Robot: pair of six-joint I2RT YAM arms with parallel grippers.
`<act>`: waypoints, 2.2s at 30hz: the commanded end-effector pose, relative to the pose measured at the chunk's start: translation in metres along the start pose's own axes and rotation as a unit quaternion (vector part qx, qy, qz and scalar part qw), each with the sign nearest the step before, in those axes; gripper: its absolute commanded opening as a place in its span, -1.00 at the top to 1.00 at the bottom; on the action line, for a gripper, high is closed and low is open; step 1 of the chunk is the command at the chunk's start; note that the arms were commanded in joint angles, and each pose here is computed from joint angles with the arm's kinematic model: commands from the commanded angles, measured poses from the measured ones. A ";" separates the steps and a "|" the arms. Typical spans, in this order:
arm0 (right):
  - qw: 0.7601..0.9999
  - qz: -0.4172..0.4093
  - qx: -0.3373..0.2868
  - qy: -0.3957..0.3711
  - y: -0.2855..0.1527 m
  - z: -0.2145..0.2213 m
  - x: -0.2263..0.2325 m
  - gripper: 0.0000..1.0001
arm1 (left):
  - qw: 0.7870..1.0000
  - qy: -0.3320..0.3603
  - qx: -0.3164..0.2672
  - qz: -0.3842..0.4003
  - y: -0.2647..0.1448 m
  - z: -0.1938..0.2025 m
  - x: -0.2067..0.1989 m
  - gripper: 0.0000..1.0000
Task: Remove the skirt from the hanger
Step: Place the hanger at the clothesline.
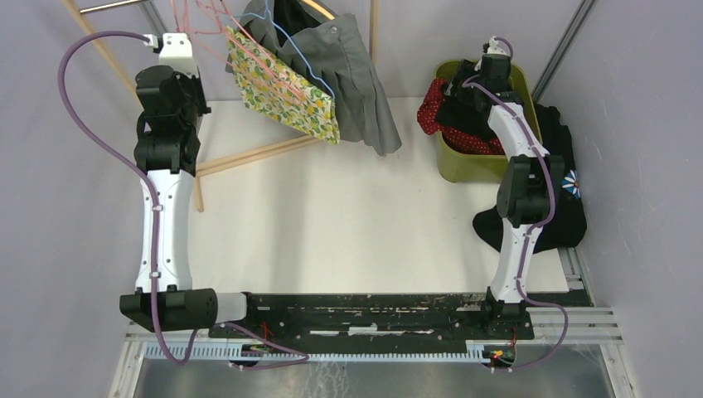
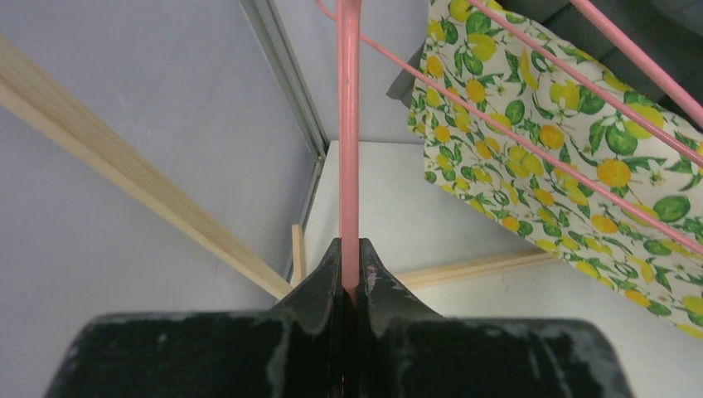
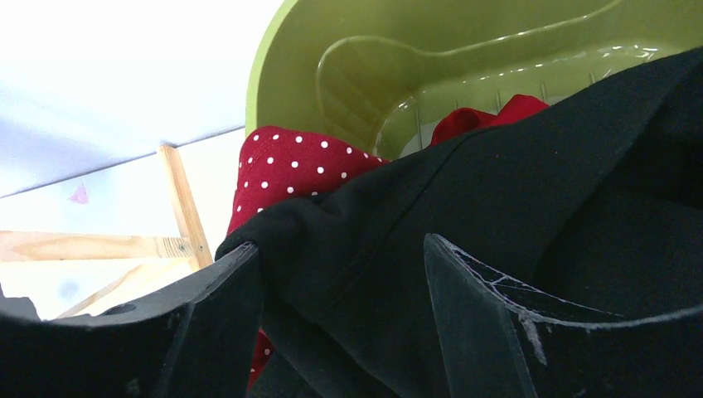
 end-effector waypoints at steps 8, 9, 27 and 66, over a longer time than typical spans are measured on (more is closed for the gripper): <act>0.999 -0.014 -0.052 -0.002 -0.009 -0.033 0.002 -0.46 | 0.995 -0.040 -0.086 0.008 0.027 -0.023 0.012 0.94; 0.999 -0.014 -0.053 -0.002 -0.010 -0.034 0.002 -0.46 | 0.996 -0.040 -0.083 0.011 0.030 -0.020 0.011 0.94; 0.998 -0.012 -0.060 -0.006 -0.016 -0.041 0.001 -0.44 | 0.995 -0.067 -0.067 0.027 0.068 -0.001 0.017 0.94; 0.998 -0.018 -0.051 -0.012 -0.022 -0.030 -0.006 -0.42 | 0.963 -0.111 -0.178 0.168 -0.094 -0.039 -0.009 -0.58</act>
Point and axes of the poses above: each gripper's point midway between its finger pads, its own y axis out along the fingers, its own x axis along the line the jaws close on, z = x × y, the point moved 8 cm from there along -y, back along the fingers
